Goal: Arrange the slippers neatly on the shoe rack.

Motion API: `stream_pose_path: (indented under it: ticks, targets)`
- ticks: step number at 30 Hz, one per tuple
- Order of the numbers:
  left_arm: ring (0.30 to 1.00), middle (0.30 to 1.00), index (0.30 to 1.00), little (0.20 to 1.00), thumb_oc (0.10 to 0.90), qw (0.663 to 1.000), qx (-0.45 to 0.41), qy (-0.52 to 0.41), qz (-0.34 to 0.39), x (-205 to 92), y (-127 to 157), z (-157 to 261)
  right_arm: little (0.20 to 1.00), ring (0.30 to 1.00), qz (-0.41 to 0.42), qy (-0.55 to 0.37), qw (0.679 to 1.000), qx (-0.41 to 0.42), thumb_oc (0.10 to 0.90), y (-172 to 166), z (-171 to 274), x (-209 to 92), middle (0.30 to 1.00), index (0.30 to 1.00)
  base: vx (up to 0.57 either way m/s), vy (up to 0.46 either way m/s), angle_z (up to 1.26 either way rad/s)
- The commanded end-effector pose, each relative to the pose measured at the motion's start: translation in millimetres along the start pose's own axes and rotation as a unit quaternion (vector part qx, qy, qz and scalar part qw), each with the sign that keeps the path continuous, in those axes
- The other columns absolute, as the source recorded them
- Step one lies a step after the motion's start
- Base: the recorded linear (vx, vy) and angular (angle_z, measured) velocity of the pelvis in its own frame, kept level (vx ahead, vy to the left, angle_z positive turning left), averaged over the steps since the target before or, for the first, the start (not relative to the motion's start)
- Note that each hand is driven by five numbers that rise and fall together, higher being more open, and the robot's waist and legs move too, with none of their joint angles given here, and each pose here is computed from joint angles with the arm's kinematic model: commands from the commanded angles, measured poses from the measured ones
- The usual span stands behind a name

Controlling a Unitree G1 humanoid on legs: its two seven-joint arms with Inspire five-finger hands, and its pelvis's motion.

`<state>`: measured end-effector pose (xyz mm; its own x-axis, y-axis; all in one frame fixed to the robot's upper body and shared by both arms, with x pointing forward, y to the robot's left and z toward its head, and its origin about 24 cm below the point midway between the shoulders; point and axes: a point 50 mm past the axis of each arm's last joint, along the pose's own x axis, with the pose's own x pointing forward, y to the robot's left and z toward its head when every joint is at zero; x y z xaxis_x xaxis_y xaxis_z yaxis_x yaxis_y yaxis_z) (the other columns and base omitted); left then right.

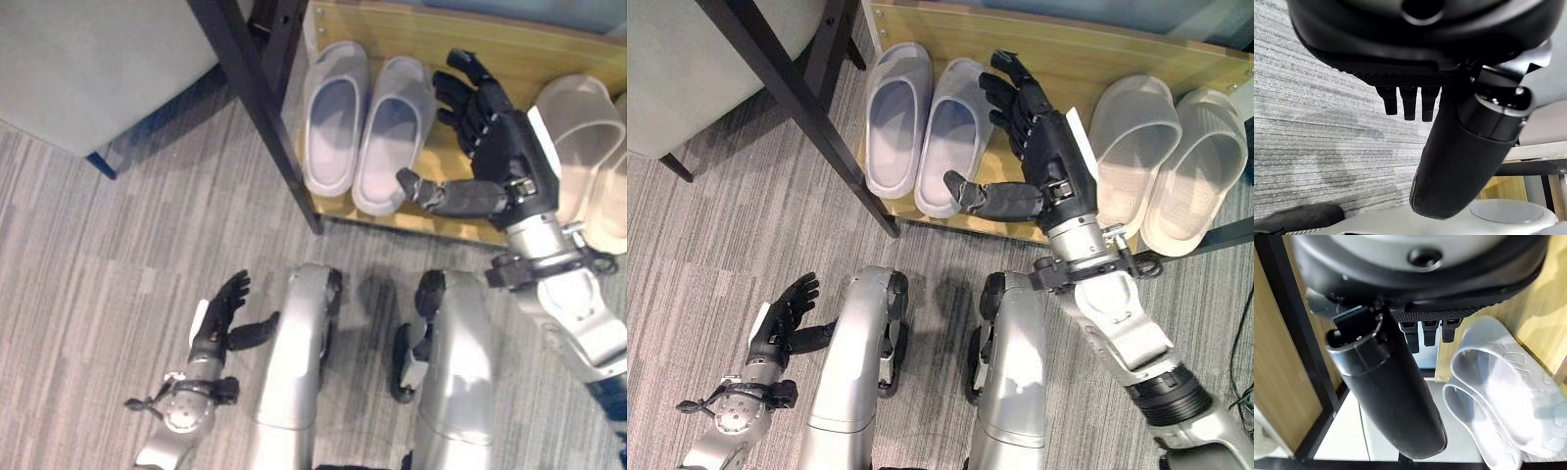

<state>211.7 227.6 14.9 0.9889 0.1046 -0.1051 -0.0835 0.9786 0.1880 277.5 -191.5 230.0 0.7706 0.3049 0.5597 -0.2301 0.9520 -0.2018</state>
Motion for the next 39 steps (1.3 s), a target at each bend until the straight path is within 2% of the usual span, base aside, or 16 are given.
stream_pose_path:
  ticks: [1, 8, 16, 19, 23, 30, 39]
  targets:
    - [0.900, 0.900, 0.900, 0.900, 0.800, 0.996, 0.021, -0.091, -0.014, -2, 11, 32, 0.900, 0.900, 0.085, -0.169, 0.981, 0.050, 0.800, 11, 66, 21, 0.900, 0.900, 0.00, 0.000, 0.00]
    - [0.900, 0.900, 0.900, 0.900, 0.800, 0.994, 0.028, -0.098, -0.033, -2, 9, 34, 0.900, 0.900, 0.138, -0.113, 0.982, 0.064, 0.800, 13, 57, 31, 0.900, 0.900, 0.00, 0.000, 0.00]
    - [0.900, 0.900, 0.900, 0.900, 0.800, 0.992, 0.042, -0.106, -0.050, 0, 9, 39, 0.900, 0.900, 0.173, -0.055, 0.983, 0.012, 0.800, 11, 48, 45, 0.900, 0.900, 0.00, 0.000, 0.00]
    - [0.900, 0.900, 0.900, 0.900, 0.800, 0.991, 0.047, -0.106, -0.061, -1, 10, 39, 0.900, 0.900, 0.160, -0.035, 0.986, -0.038, 0.800, -2, 46, 53, 0.900, 0.900, 0.00, 0.000, 0.00]
    - [0.900, 0.900, 0.900, 0.900, 0.800, 0.990, 0.049, -0.105, -0.077, -2, 9, 39, 0.900, 0.900, 0.156, -0.004, 0.986, -0.061, 0.800, -12, 37, 63, 0.900, 0.900, 0.00, 0.000, 0.00]
    - [0.900, 0.900, 0.900, 0.900, 0.800, 0.988, 0.047, -0.110, -0.099, -2, 7, 42, 0.900, 0.900, 0.107, 0.015, 0.993, -0.052, 0.800, -33, 29, 76, 0.900, 0.900, 0.00, 0.000, 0.00]
    - [0.900, 0.900, 0.900, 0.900, 0.800, 0.987, 0.042, -0.106, -0.111, 1, 4, 41, 0.900, 0.900, 0.060, 0.012, 0.998, -0.032, 0.800, -43, 25, 91, 0.900, 0.900, 0.00, 0.000, 0.00]
